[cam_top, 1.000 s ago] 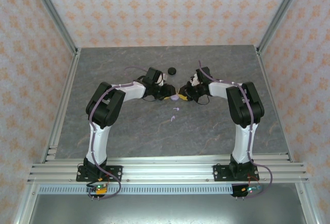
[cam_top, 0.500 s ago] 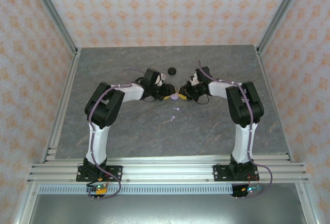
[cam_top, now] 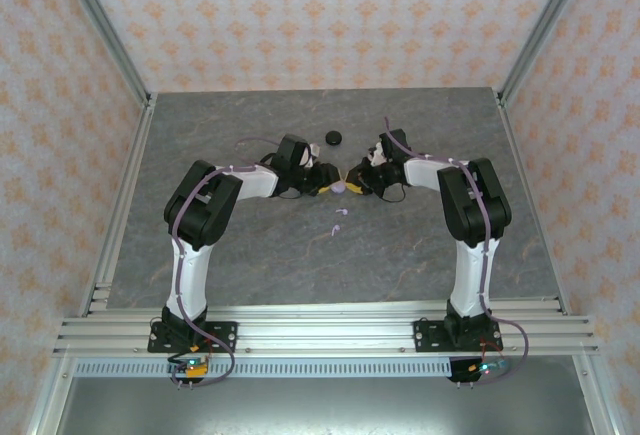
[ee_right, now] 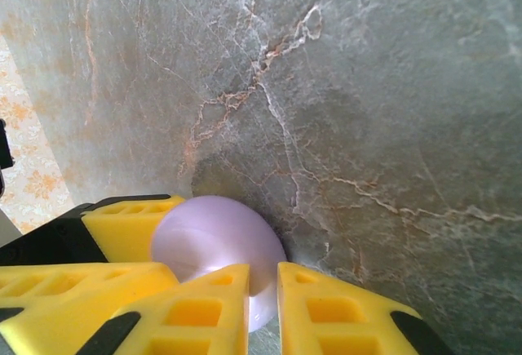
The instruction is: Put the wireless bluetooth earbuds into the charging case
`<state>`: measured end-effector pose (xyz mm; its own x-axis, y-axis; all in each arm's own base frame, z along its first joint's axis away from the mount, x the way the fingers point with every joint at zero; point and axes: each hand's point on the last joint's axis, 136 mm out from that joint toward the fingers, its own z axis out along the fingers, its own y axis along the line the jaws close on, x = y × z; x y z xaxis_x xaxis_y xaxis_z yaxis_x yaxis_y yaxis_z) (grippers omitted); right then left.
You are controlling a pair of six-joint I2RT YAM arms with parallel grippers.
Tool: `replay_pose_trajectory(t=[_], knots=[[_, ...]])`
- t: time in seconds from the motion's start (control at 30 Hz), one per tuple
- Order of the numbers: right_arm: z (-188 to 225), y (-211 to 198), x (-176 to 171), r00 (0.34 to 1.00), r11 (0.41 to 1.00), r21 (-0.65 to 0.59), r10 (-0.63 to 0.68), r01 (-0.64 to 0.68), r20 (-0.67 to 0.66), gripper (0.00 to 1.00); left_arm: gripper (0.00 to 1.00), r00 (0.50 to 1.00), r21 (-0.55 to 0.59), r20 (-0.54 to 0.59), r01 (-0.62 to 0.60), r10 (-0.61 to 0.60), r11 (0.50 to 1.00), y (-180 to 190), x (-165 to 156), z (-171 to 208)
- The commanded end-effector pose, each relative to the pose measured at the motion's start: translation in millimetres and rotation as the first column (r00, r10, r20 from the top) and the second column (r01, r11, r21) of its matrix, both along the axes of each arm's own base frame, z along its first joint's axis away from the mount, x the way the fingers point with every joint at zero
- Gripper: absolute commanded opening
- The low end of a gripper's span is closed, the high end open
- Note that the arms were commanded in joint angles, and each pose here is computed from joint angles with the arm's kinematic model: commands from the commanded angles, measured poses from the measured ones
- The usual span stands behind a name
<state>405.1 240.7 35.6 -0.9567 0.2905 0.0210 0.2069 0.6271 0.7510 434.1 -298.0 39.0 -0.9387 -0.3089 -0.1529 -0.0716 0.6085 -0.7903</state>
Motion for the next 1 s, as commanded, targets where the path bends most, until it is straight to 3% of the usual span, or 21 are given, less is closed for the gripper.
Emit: replay_pose_trajectory(t=[0.0, 0.13, 0.53, 0.73, 0.97], knots=[[-10, 0, 0, 1.000, 1.000, -0.021, -0.009, 0.008, -0.026, 0.16, 0.42, 0.999, -0.012, -0.049, 0.017, -0.017, 1.000, -4, -13, -10], [-10, -1, 1, 1.000, 1.000, -0.019, -0.013, 0.012, -0.026, 0.16, 0.40, 0.998, -0.004, -0.055, 0.016, -0.016, 1.000, -2, -14, -13], [6, -12, 1, 0.999, 0.999, -0.035, -0.036, 0.036, 0.017, 0.22, 0.19, 0.999, 0.053, -0.033, 0.024, -0.022, 0.998, 5, -15, -7], [49, -26, 0, 0.991, 0.999, -0.040, -0.013, 0.019, 0.135, 0.33, 0.15, 0.997, 0.054, 0.065, 0.039, -0.043, 0.998, 14, -8, 27], [124, -37, -8, 0.938, 0.997, -0.005, 0.072, -0.075, 0.338, 0.41, 0.15, 0.954, -0.010, 0.282, 0.108, -0.101, 0.994, 27, -2, 106]])
